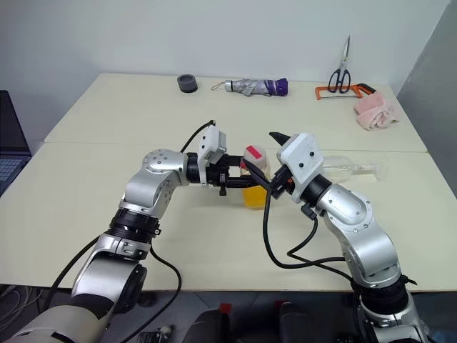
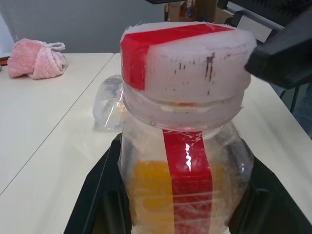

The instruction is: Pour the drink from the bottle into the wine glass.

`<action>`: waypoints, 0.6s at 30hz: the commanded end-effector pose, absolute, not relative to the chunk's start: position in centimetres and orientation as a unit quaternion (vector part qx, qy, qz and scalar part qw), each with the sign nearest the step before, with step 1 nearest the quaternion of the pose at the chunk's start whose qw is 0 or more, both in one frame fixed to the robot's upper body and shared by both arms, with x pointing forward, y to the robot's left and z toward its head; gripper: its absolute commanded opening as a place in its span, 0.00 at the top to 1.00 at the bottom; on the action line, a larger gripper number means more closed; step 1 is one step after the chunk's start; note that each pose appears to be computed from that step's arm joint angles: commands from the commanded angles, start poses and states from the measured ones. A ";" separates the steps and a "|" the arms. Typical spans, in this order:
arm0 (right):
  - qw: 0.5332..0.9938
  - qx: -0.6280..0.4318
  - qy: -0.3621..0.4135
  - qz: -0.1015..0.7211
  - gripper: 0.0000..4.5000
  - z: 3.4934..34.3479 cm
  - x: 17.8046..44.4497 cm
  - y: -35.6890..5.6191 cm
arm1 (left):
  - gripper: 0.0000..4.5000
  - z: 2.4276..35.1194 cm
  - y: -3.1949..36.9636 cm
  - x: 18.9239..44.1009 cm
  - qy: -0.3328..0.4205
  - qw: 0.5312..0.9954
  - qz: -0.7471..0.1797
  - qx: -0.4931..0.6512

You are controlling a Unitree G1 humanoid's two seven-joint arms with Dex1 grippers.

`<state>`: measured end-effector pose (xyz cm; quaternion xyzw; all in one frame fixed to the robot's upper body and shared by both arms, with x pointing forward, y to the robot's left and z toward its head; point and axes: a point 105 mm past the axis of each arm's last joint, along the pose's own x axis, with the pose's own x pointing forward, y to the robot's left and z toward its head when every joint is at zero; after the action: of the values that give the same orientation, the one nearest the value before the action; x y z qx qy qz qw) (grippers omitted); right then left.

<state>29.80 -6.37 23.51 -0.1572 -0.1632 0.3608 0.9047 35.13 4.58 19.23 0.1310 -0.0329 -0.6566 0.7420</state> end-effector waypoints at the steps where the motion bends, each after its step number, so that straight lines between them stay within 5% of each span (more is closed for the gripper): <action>1: 0.904 -0.162 -0.183 0.350 0.12 24.4 29.6 -6.9 | 0.58 21.3 4.4 34.7 -0.073 0.734 -0.660 0.142; 18: 0.910 -0.164 -0.176 0.337 0.12 24.4 29.7 -8.0 | 0.58 21.2 4.6 34.8 -0.072 0.736 -0.658 0.140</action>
<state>29.82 -6.93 23.14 -0.1577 -0.1536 0.3587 0.9071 35.15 4.60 19.23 0.1310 -0.0326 -0.6559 0.7427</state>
